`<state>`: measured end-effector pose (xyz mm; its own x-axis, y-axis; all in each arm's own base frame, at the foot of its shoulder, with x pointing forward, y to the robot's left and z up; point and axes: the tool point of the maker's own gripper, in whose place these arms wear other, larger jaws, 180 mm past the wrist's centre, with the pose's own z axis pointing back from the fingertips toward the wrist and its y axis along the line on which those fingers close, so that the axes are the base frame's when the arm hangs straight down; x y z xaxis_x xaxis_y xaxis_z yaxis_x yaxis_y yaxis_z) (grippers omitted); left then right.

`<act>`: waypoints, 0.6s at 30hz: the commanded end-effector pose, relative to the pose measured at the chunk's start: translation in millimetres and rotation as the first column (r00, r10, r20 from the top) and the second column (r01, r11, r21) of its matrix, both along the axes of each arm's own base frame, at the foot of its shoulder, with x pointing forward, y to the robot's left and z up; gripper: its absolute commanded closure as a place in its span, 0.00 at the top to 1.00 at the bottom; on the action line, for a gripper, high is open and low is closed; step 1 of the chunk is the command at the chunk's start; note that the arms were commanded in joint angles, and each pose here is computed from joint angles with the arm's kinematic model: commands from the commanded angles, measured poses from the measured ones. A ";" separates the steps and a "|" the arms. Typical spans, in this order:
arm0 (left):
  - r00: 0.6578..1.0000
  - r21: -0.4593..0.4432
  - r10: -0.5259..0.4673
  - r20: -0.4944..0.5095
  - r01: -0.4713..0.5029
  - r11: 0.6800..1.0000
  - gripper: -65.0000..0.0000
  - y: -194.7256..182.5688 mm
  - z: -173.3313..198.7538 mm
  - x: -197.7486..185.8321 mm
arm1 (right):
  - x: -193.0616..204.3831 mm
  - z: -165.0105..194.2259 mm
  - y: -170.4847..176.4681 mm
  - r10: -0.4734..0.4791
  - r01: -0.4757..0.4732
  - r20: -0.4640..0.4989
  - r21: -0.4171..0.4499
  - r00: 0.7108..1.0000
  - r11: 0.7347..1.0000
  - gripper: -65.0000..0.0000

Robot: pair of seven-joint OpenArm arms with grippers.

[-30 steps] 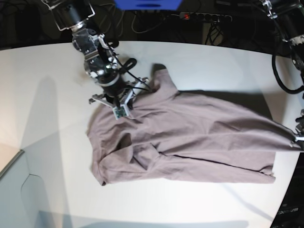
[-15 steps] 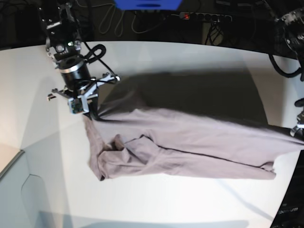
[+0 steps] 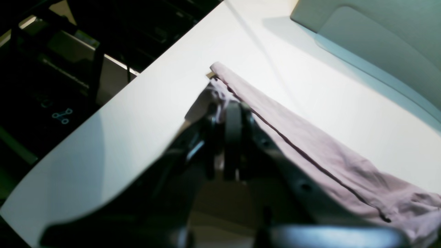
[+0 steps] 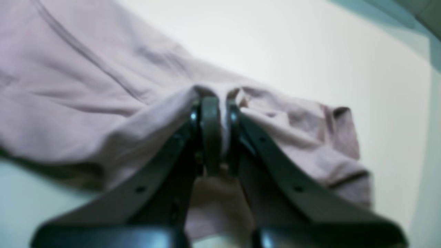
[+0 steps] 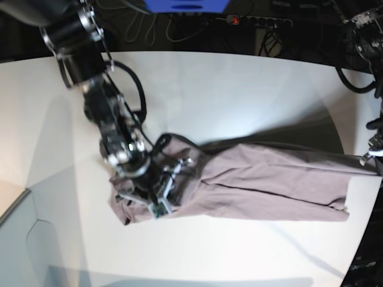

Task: Layout the t-shirt on the table in an organized manner, then fold the t-shirt properly
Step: 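Pull the gathered shirt corner with the right gripper toward the hem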

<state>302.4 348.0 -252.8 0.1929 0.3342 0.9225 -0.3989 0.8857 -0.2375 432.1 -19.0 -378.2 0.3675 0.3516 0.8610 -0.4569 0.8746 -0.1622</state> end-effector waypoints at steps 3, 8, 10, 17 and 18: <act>0.999 0.030 0.002 0.032 -0.003 1.000 0.00 4.1 11.4 0.2 | 24.6 0.0 5.3 0.011 -0.011 -0.006 -0.022 1.000 1.000 0.12; 1.000 0.031 0.002 0.021 -0.003 1.000 0.00 4.2 8.0 -2.7 | 34.3 2.1 1.6 0.001 0.000 0.010 -0.018 1.000 1.000 0.33; 1.000 0.031 0.002 0.018 -0.003 1.000 0.00 4.2 7.1 -3.5 | 29.5 1.2 -5.3 -0.006 0.006 0.044 0.003 0.999 1.000 0.43; 1.000 0.014 0.006 0.008 -0.006 1.000 0.00 5.6 0.5 -4.3 | 0.1 11.6 -24.8 -0.054 0.045 0.119 0.077 0.991 0.996 0.54; 1.000 0.012 0.008 0.004 -0.008 1.000 0.00 6.1 -1.1 -4.5 | -5.5 10.2 -28.1 -0.063 0.054 0.117 0.083 0.991 0.995 0.53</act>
